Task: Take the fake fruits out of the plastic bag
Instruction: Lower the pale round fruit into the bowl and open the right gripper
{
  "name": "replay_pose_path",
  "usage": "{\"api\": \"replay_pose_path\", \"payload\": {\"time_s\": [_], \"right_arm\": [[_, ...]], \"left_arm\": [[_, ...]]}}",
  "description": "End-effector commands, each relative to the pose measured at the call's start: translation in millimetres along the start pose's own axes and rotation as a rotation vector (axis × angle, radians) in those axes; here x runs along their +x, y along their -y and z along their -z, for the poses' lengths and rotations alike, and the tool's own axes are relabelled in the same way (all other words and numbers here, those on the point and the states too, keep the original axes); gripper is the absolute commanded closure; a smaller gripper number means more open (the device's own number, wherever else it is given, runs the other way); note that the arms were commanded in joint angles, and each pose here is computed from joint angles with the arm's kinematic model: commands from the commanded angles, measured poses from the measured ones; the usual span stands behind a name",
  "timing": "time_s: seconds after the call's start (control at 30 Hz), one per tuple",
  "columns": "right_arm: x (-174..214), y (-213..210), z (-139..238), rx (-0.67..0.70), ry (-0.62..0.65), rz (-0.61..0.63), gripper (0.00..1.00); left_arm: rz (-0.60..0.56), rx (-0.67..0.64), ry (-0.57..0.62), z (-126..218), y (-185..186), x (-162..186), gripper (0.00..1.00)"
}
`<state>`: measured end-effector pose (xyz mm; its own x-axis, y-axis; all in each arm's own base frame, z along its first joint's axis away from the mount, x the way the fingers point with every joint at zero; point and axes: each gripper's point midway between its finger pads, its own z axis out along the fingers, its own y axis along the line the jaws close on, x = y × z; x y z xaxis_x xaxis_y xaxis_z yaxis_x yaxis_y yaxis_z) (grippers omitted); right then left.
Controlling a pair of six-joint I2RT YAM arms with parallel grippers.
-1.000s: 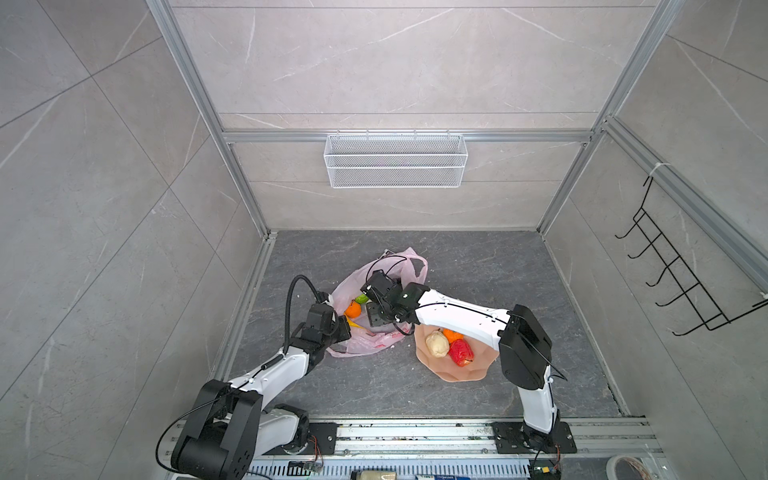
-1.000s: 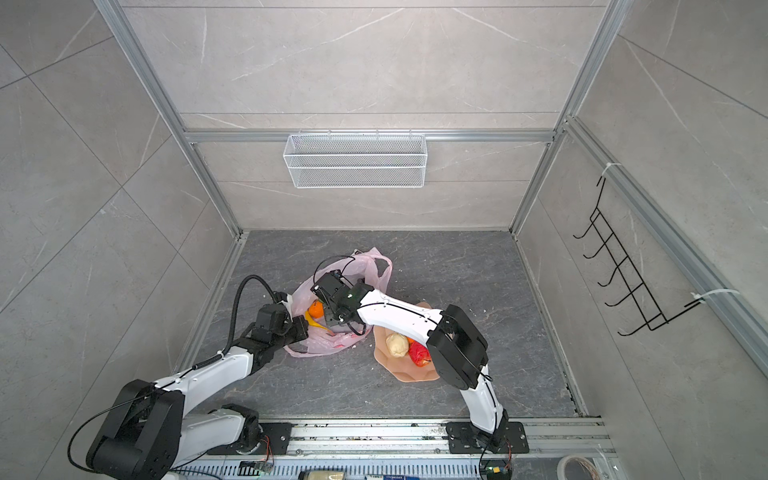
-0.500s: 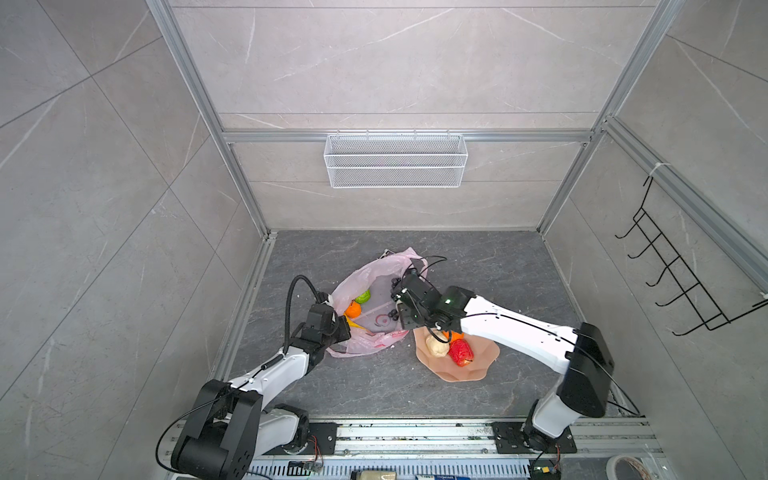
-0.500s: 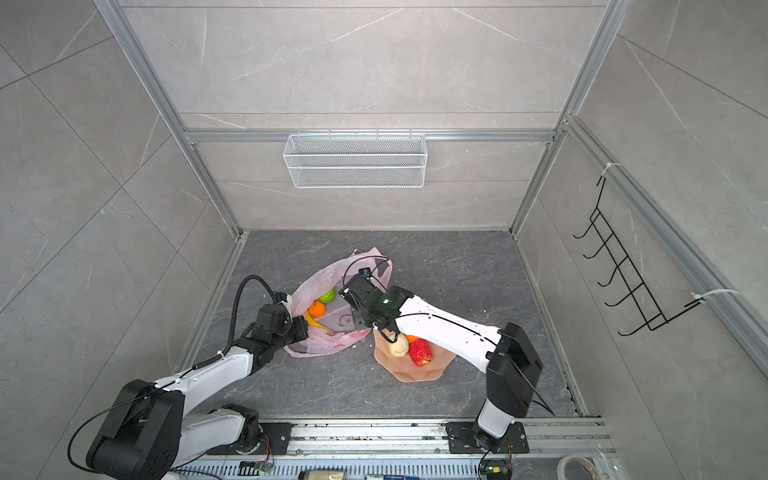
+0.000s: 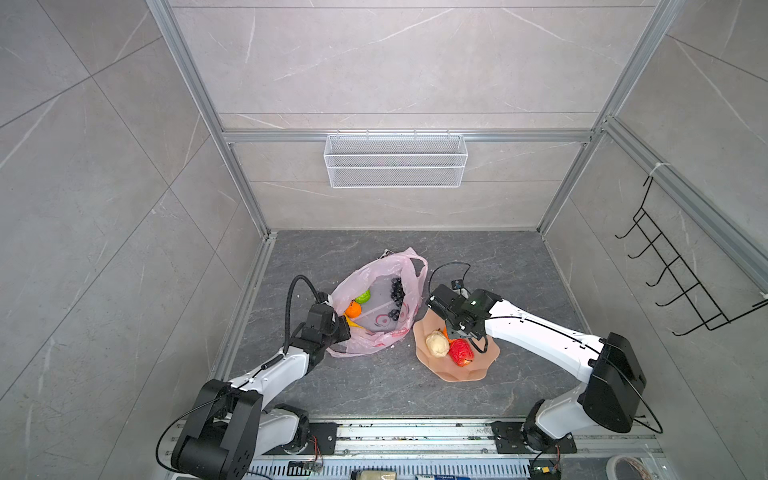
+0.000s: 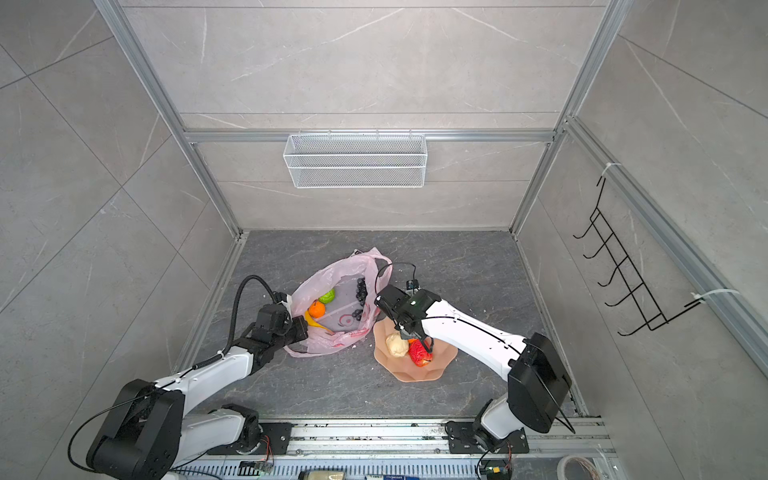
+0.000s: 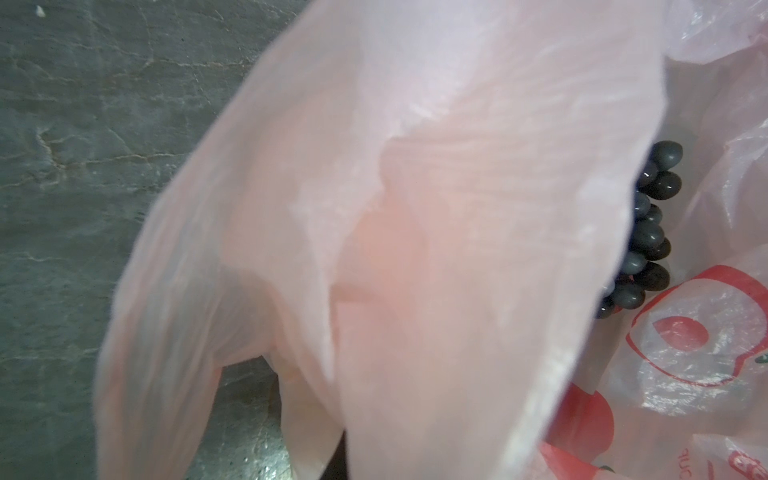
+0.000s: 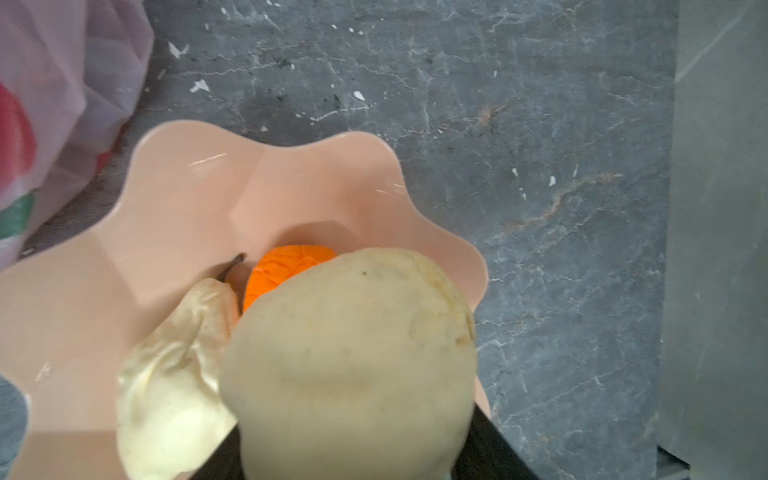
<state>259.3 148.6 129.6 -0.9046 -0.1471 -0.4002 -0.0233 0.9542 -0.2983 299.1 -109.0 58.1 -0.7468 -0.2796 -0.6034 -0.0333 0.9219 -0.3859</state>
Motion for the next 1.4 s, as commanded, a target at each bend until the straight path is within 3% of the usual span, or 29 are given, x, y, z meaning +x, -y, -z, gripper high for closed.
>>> {"api": "replay_pose_path", "payload": {"time_s": [0.0, 0.47, 0.97, 1.37], "right_arm": [[17, 23, -10, 0.094, -0.052, -0.01, 0.41], [39, 34, -47, 0.154, -0.163, -0.006, 0.43], [41, 29, -53, 0.151, -0.185, 0.014, 0.41], [36, 23, -47, 0.128, -0.158, 0.025, 0.31]], "left_arm": [[-0.027, 0.02, 0.033, 1, 10, -15, 0.92], [-0.027, 0.015, 0.034, 0, 9, -15, 0.92], [-0.026, 0.016, 0.025, -3, 9, -13, 0.92], [-0.027, 0.015, 0.03, -2, 9, -14, 0.92]]}}
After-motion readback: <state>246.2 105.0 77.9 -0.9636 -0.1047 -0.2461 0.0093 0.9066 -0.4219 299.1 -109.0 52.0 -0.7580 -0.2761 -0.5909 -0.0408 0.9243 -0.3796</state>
